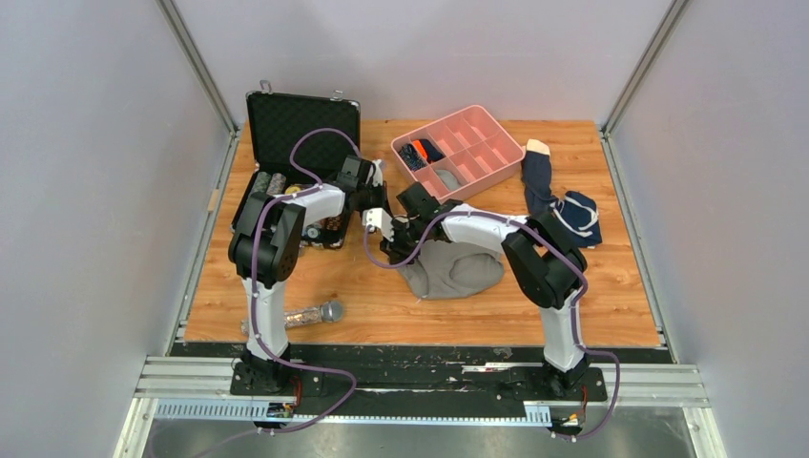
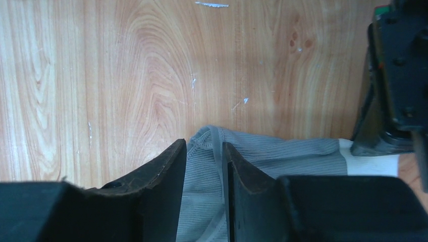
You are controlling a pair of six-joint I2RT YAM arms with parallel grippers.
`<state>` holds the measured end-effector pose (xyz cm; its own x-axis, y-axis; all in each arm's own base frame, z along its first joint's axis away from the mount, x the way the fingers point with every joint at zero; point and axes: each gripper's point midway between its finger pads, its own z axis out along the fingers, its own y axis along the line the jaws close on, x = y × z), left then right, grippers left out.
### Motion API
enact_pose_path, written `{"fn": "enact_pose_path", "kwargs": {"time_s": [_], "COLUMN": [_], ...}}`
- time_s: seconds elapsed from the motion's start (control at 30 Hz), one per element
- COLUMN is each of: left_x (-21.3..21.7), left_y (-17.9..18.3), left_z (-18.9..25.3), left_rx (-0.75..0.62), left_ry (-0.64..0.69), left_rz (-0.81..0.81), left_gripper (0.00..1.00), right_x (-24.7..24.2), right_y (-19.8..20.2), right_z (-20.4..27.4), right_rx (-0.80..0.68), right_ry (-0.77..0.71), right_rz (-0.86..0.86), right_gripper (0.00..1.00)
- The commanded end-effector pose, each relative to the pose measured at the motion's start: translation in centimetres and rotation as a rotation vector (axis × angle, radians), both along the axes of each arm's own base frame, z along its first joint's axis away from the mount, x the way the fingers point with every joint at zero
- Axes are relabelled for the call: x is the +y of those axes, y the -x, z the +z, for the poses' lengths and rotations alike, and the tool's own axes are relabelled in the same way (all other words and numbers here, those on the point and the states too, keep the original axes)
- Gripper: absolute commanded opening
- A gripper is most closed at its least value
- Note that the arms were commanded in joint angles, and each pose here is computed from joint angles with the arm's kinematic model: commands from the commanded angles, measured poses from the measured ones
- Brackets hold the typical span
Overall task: Roll the underwear
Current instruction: Fold the underwear at the center of the board.
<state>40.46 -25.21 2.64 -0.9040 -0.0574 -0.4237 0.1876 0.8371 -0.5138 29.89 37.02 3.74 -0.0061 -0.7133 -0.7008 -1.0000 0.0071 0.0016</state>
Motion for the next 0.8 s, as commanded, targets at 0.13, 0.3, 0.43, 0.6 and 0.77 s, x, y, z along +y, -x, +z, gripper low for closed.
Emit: {"fn": "enact_pose_path", "kwargs": {"time_s": [0.13, 0.3, 0.43, 0.6, 0.77], "left_x": [-0.2, -0.2, -0.2, -0.2, -0.1], "left_y": [-1.3, -1.2, -1.2, -1.3, -1.0], "left_z": [0.7, 0.7, 0.7, 1.0, 1.4], "left_rx": [-0.032, -0.032, -0.031, -0.030, -0.018], "left_ry": [0.002, 0.003, 0.006, 0.009, 0.017], "left_rz": [0.018, 0.018, 0.020, 0.033, 0.056], "left_gripper": [0.00, 0.00, 0.00, 0.00, 0.00], "right_x": [0.7, 1.0, 1.0, 0.6, 0.3], "right_y": [0.6, 1.2, 1.3, 1.3, 2.1], "right_z": [-1.1, -1.7, -2.1, -3.3, -4.7], "right_rx": [0.007, 0.021, 0.026, 0.048, 0.063], "right_ry": [-0.005, 0.006, 0.018, 0.050, 0.095], "right_rz": [0.036, 0.039, 0.031, 0.005, 0.001], "right_gripper": [0.36, 0.36, 0.35, 0.32, 0.22]}}
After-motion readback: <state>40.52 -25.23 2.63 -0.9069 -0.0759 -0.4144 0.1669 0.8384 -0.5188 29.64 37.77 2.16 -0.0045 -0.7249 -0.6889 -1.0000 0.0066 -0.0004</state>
